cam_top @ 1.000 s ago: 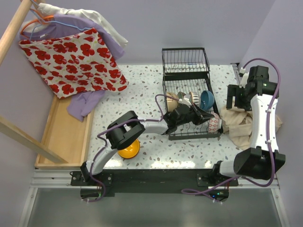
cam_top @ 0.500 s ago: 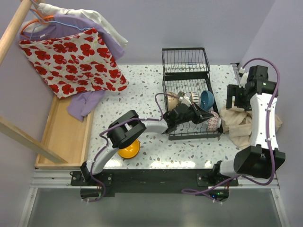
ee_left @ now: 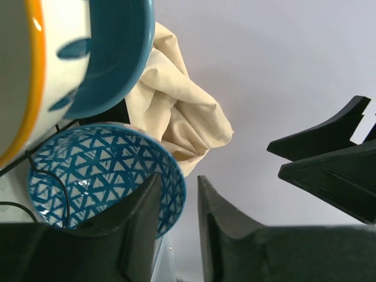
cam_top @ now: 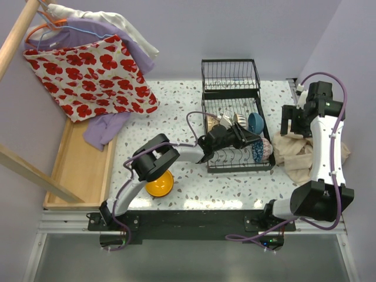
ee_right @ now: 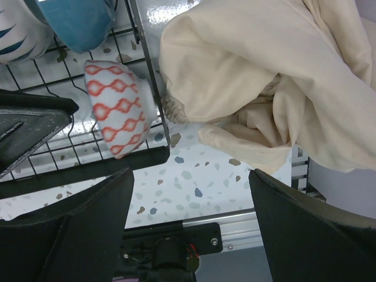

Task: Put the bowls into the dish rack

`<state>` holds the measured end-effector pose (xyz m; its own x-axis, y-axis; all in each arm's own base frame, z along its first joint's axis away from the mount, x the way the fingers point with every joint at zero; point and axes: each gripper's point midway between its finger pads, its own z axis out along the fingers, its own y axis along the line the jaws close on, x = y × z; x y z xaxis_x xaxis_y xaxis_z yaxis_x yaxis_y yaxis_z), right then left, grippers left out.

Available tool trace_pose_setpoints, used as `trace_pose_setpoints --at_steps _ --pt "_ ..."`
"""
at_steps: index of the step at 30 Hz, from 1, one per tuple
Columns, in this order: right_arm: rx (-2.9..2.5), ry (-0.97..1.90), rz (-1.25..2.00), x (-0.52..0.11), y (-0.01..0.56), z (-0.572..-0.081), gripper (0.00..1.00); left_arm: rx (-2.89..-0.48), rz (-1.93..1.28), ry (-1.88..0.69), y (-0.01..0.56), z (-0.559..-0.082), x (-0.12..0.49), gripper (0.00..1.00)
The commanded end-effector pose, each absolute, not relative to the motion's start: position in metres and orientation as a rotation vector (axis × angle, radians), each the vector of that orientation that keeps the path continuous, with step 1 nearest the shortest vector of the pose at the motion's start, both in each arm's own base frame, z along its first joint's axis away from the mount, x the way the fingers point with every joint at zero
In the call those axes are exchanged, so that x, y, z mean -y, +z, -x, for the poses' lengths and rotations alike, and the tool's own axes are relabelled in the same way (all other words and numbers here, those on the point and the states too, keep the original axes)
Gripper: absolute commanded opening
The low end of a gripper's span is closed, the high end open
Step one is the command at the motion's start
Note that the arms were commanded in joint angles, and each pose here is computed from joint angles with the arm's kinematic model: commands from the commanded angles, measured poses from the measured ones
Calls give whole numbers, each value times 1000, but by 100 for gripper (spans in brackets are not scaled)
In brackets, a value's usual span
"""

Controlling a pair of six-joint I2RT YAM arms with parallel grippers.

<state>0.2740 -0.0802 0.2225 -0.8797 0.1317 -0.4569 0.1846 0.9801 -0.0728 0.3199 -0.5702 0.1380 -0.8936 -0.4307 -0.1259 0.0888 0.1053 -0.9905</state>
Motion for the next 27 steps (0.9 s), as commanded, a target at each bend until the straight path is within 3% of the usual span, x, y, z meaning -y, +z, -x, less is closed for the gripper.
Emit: trace_pose_setpoints --at_steps 1,8,16,23,27 --pt "-2622 -164 -216 83 228 -279 84 -2070 464 -1744 105 -343 546 41" --pt "-2614 -161 -215 81 231 -275 84 -1999 315 -1829 145 -330 549 53" --pt "-2600 -149 -218 78 235 -270 84 -1995 34 -1892 170 -290 538 54" --pt "-2556 -135 -224 74 247 -264 84 -1844 -450 -1683 223 -276 530 55" --pt "-2530 -136 -222 71 256 -257 84 -1828 -725 -1507 221 -264 517 54"
